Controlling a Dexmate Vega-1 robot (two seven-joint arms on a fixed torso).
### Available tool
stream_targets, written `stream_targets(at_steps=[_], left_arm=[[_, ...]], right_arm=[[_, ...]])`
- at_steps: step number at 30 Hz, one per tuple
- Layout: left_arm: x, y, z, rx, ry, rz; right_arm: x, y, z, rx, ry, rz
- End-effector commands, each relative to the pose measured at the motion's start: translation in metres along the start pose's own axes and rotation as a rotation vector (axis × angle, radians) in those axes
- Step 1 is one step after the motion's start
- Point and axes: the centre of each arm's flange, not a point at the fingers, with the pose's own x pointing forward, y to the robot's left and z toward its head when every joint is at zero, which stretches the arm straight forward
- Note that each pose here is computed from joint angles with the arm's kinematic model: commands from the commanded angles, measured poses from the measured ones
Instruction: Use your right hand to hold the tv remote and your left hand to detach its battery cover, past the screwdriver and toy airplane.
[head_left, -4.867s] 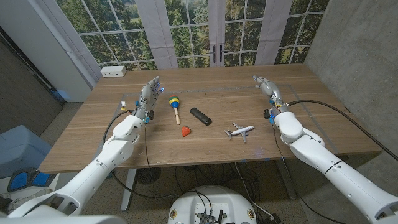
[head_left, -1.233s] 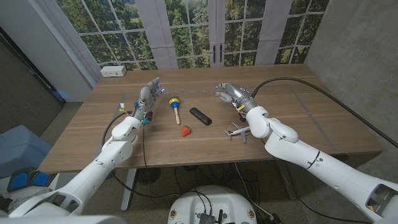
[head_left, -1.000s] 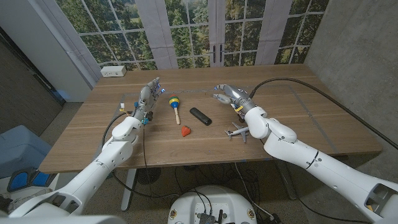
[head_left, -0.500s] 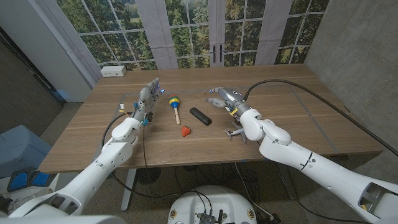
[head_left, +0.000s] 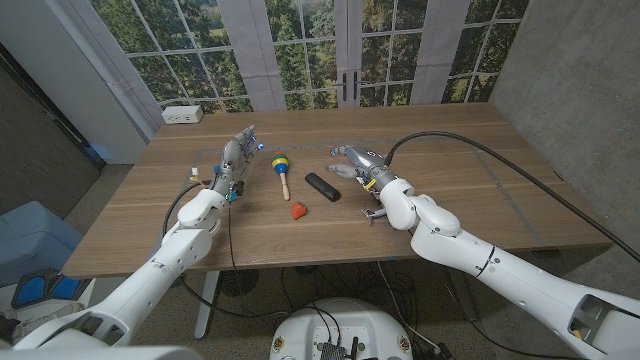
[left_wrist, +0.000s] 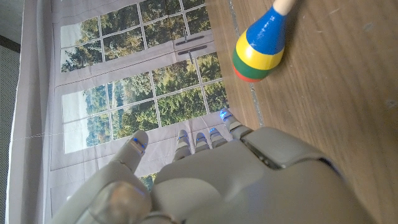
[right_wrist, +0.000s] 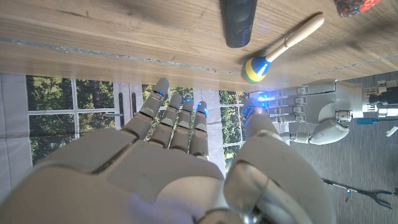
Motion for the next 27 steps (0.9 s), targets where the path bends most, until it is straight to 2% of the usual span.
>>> stream_targets(at_steps=[1,6,15,24,27], left_arm=[[-0.004,0.003,0.0,-0.002,0.003,0.004],[-0.004,0.004,0.0,-0.003,0.005,0.003],[-0.002,0.004,0.0,-0.003,0.007,0.004],[-0.002,0.002,-0.001,-0.007,0.017,0.01],[-0.002,0.001,-0.001,-0.009,0.017,0.01]], right_arm=[[-0.001,0.009,0.004,0.003,-0.003,0.029],[-0.001,0.016,0.003,-0.003,0.014,0.057],[0.002,0.02,0.001,-0.013,0.022,0.075],[0.002,0.025,-0.002,-0.026,0.051,0.081],[0.002,0.026,-0.003,-0.037,0.076,0.088]])
